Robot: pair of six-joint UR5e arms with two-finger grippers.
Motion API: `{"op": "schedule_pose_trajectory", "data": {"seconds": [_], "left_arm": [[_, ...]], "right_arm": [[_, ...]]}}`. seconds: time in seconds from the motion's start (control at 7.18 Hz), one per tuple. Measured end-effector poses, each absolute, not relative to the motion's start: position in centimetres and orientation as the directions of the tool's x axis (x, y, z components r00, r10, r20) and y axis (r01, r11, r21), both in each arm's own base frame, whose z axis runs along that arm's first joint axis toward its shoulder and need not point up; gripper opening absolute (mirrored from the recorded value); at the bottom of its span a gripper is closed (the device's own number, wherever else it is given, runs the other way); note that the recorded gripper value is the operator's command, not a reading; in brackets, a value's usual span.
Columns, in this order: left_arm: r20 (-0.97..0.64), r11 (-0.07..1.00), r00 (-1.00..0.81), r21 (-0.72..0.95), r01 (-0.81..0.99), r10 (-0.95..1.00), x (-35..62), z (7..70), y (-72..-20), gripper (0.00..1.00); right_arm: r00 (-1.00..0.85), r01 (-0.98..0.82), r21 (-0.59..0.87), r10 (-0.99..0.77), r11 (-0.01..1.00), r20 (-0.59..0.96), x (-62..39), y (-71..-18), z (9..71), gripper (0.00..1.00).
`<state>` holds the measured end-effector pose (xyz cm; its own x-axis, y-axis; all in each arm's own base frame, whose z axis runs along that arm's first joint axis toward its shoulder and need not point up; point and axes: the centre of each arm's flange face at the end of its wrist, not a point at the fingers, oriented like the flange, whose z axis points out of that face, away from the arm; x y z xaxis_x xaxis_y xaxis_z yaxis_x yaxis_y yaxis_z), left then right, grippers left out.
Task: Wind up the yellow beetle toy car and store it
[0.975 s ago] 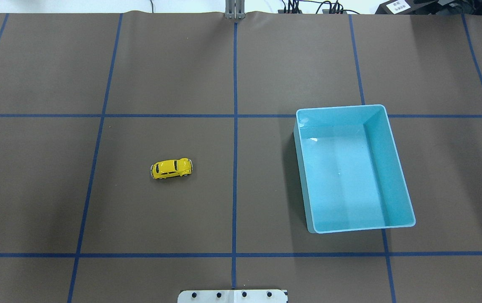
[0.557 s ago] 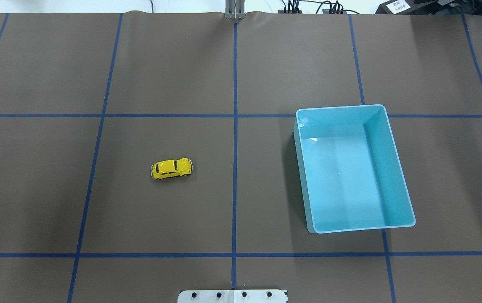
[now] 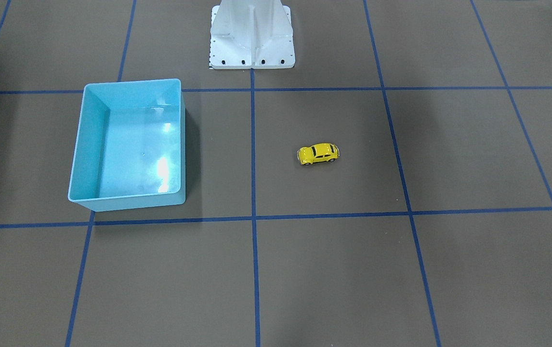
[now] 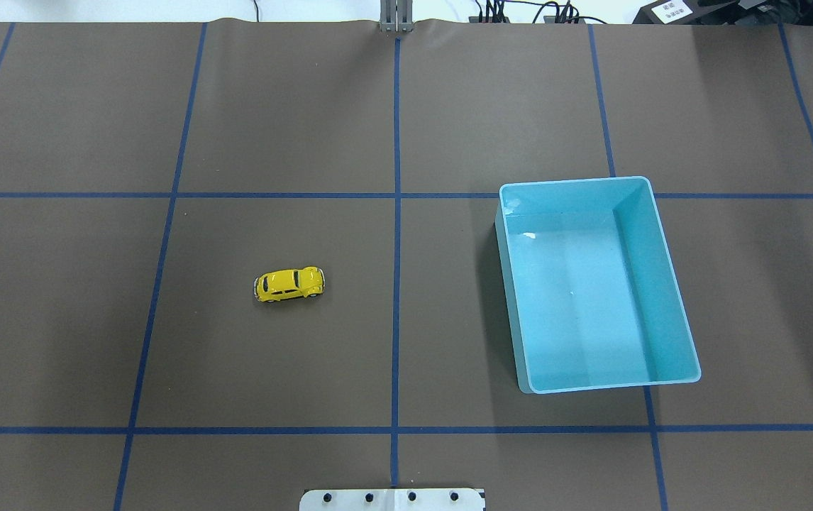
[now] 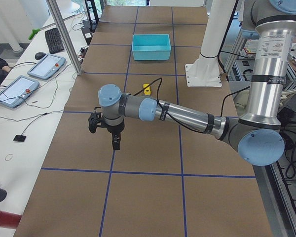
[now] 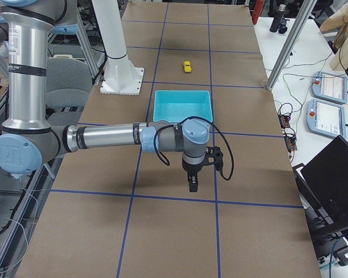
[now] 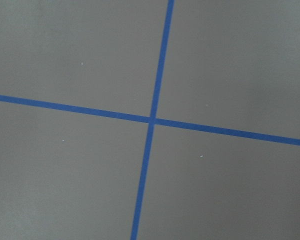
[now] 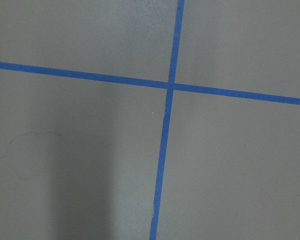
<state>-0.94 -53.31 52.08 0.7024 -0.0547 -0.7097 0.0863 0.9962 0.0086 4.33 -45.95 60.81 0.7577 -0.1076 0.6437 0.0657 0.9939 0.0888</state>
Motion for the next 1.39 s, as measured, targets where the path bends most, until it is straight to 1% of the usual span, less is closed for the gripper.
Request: {"op": "schedule_pose_trajectory", "data": {"seconds": [0.14, 0.28, 0.56, 0.7, 0.84, 1.11, 1.25, 1.39], "left_arm": [[-0.714, 0.994, 0.696, 0.107, -0.005, 0.080, 2.3, 48.1, -53.4, 1.00], [-0.704, 0.970, 0.669, 0.213, -0.119, 0.237, 6.5, 44.0, -52.6, 1.00], [-0.665, 0.876, 0.570, 0.386, -0.291, 0.482, 14.8, 36.3, -50.9, 1.00], [-0.634, 0.812, 0.507, 0.457, -0.363, 0.584, 18.8, 33.4, -50.1, 1.00], [-0.575, 0.719, 0.433, 0.533, -0.445, 0.694, 23.1, 31.2, -49.0, 1.00], [-0.378, 0.478, 0.293, 0.673, -0.564, 0.878, 27.5, 28.5, -47.4, 1.00], [-0.314, 0.399, 0.246, 0.701, -0.591, 0.917, 28.5, 27.7, -46.9, 1.00], [-0.264, 0.344, 0.220, 0.715, -0.608, 0.939, 29.7, 26.9, -46.2, 1.00]], "right_arm": [[0.757, 0.067, 0.090, -0.110, 0.994, 0.644, 4.3, -46.0, 60.8, 1.00], [0.756, 0.066, 0.089, -0.108, 0.994, 0.646, 4.3, -46.0, 60.8, 1.00], [0.755, 0.065, 0.087, -0.106, 0.994, 0.647, 4.3, -46.1, 60.9, 1.00], [0.756, 0.065, 0.087, -0.106, 0.994, 0.646, 4.3, -46.1, 60.9, 1.00], [0.756, 0.065, 0.088, -0.107, 0.994, 0.646, 4.3, -46.1, 60.9, 1.00], [0.757, 0.065, 0.086, -0.106, 0.994, 0.645, 4.3, -46.1, 61.0, 1.00], [0.757, 0.065, 0.085, -0.105, 0.994, 0.644, 4.3, -46.1, 61.1, 1.00], [0.758, 0.065, 0.084, -0.104, 0.994, 0.644, 4.3, -46.1, 61.1, 1.00]]}}
